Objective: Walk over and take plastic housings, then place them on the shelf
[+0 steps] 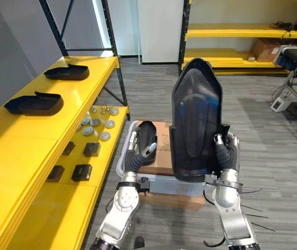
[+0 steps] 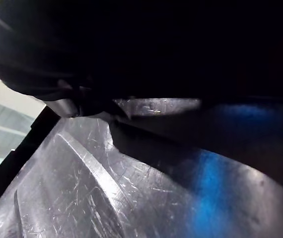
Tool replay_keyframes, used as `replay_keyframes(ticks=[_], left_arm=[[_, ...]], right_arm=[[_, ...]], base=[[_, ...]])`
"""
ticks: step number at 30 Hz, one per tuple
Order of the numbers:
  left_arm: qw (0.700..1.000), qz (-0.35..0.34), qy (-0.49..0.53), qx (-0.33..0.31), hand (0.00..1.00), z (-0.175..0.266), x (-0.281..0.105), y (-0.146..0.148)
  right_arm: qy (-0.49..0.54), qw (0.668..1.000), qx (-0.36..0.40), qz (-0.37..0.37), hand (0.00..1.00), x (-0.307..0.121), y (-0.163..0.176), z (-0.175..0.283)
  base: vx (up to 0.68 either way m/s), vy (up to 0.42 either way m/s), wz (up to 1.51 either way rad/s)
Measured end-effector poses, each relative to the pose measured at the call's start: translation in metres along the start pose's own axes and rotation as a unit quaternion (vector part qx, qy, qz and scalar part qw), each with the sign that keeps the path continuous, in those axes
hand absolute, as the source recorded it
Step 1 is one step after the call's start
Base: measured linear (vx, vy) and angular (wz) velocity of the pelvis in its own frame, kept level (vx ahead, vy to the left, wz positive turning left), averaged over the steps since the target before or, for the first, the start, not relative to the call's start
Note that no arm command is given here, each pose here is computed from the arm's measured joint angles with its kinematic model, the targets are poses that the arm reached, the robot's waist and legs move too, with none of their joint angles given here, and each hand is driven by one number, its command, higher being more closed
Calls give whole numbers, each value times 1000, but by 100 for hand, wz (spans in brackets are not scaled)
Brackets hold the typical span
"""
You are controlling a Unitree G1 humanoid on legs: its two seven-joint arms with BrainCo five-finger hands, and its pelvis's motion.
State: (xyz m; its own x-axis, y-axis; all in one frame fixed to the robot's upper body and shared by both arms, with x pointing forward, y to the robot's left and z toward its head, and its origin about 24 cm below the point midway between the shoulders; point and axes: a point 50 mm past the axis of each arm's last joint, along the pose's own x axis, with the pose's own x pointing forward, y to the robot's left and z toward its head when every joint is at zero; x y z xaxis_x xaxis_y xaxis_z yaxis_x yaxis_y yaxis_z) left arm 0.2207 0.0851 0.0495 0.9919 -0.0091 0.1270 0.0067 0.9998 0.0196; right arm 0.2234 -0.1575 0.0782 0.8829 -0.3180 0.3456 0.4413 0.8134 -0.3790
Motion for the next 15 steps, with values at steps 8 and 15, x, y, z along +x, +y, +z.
replay_keyframes(ticks=[8, 15], left_arm=[[999, -39, 0, 15, 0, -1, -4, -15], [996, -72, 40, 33, 0, -20, -10, -25]], right_arm=[[-3, 1000, 12, 16, 100, -3, 9, 4], [-1, 999, 23, 35, 100, -7, 16, 6]], base=[[0, 0, 0], [0, 0, -1]])
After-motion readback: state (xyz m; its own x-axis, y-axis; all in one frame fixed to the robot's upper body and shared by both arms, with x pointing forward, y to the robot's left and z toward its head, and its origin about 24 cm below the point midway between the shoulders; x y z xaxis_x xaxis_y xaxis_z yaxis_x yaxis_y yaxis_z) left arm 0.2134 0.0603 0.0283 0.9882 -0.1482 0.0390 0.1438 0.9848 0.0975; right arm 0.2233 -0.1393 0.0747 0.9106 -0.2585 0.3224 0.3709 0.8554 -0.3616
